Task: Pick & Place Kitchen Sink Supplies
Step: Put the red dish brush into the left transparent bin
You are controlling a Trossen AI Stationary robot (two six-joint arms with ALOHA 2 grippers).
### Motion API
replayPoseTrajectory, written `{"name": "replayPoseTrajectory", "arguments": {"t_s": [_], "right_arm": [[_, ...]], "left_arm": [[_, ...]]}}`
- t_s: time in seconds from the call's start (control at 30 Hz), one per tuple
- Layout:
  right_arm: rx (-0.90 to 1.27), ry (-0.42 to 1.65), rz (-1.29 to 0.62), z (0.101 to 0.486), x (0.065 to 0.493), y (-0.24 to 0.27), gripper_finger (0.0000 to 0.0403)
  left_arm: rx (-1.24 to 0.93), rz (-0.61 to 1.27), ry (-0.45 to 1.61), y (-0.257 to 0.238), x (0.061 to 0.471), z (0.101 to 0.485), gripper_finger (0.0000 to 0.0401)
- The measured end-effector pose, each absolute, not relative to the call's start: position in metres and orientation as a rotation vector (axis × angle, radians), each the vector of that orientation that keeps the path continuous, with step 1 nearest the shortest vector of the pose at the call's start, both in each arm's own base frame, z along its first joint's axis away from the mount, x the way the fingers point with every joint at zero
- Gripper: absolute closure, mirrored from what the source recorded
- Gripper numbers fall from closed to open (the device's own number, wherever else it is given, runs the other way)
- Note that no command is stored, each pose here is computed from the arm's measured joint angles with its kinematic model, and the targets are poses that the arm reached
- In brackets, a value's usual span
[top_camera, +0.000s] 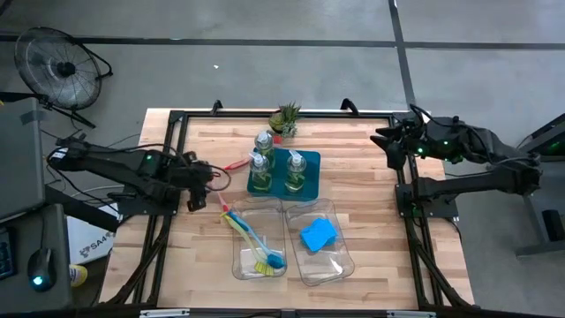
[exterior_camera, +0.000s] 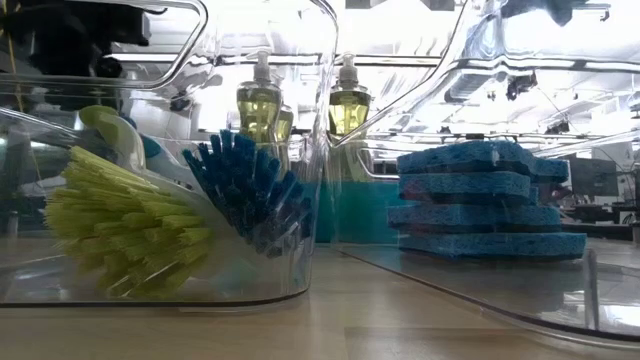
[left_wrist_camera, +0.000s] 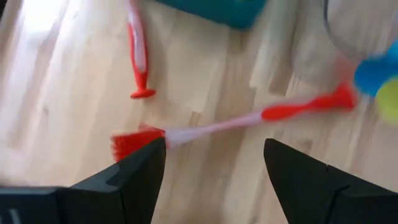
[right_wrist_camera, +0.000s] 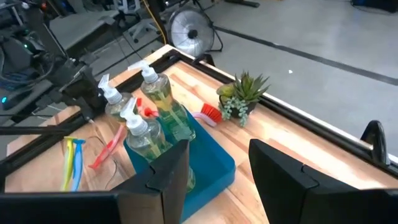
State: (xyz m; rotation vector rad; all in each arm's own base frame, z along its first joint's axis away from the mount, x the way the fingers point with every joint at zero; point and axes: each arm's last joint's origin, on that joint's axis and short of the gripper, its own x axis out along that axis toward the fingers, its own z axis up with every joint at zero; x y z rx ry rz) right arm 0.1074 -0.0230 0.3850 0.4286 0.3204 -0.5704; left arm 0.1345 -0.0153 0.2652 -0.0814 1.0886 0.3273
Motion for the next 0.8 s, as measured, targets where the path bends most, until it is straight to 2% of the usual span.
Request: {"name": "replayPoseTrajectory", "arguments": {"t_s": [0.43, 0.63, 0.8], "right_arm": [[0.447, 0.428, -0.551, 0.375, 0.132, -0.025, 0.024], [0.484, 0.464, -0.504, 0.371, 0.14, -0.024, 0.024], [0.519, 0.462, -0.49, 0.371, 0.14, -0.023, 0.024]], "left_arm": [[0.494, -0.219, 1.341, -0.01, 0.167, 0.238, 0.0135], [0.588, -0.38, 1.411, -0.012, 0.18, 0.223, 0.0135], [0.62, -0.389, 1.506, -0.012, 0.191, 0.207, 0.0135]]}}
